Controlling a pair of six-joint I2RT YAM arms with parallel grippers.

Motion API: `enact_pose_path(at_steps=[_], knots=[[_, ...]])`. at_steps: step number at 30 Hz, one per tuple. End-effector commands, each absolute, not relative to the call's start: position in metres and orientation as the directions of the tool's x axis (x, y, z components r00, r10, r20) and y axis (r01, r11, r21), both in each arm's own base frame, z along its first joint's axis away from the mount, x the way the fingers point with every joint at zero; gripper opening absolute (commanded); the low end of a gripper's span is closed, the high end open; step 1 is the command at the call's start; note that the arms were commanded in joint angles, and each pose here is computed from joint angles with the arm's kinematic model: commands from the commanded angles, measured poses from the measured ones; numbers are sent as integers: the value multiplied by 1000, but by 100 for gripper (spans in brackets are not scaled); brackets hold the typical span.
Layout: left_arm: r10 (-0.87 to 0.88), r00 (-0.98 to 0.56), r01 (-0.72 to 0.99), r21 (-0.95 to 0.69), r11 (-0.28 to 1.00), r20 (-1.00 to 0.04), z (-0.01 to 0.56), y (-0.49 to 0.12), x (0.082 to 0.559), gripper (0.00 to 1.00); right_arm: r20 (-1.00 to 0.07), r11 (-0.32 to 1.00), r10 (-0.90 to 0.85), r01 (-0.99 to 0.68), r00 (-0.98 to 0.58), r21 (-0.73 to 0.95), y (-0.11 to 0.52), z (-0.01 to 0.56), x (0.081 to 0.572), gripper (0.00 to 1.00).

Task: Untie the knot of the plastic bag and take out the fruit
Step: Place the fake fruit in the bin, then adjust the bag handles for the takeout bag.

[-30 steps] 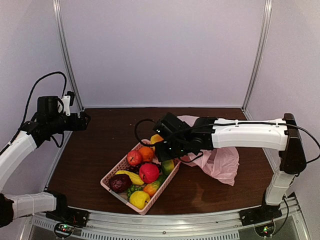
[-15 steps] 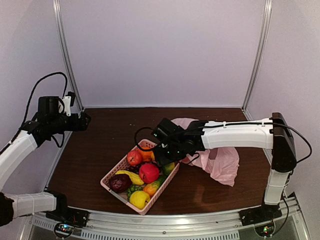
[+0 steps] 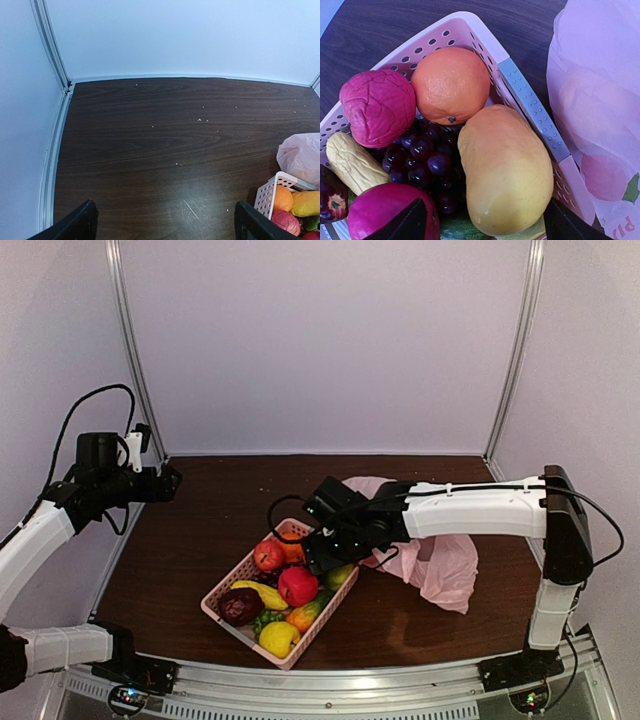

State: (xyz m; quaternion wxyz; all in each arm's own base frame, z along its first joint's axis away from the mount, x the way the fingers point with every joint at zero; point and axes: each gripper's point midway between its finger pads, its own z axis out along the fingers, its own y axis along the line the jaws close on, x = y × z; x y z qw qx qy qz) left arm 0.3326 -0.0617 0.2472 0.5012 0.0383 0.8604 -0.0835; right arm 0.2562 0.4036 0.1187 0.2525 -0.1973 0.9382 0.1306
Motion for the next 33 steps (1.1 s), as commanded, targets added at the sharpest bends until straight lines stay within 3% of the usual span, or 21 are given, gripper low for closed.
enact_pose_path(at_steps=[1, 7, 14, 21, 26, 33], knots=[[-6, -494, 164, -100, 981, -870, 245, -63, 334, 96, -589, 870, -260, -450, -765, 200, 408, 159, 261, 83], [-5, -503, 172, -106, 979, -864, 242, -65, 333, 96, -646, 830, -252, -504, -721, 238, 415, 190, 255, 84], [-3, -510, 202, -123, 972, -860, 237, -71, 329, 93, -750, 624, -163, -656, -641, 425, 444, 272, 226, 85], [-90, -550, 284, -288, 915, -830, 236, -108, 311, 89, -803, 496, -66, -718, -592, 489, 431, 337, 204, 87], [-155, -586, 369, -432, 823, -796, 250, -161, 277, 90, -822, 526, -25, -707, -569, 473, 404, 349, 202, 87], [-200, -665, 511, -634, 580, -719, 272, -249, 212, 90, -846, 659, 16, -631, -533, 410, 350, 339, 208, 87]])
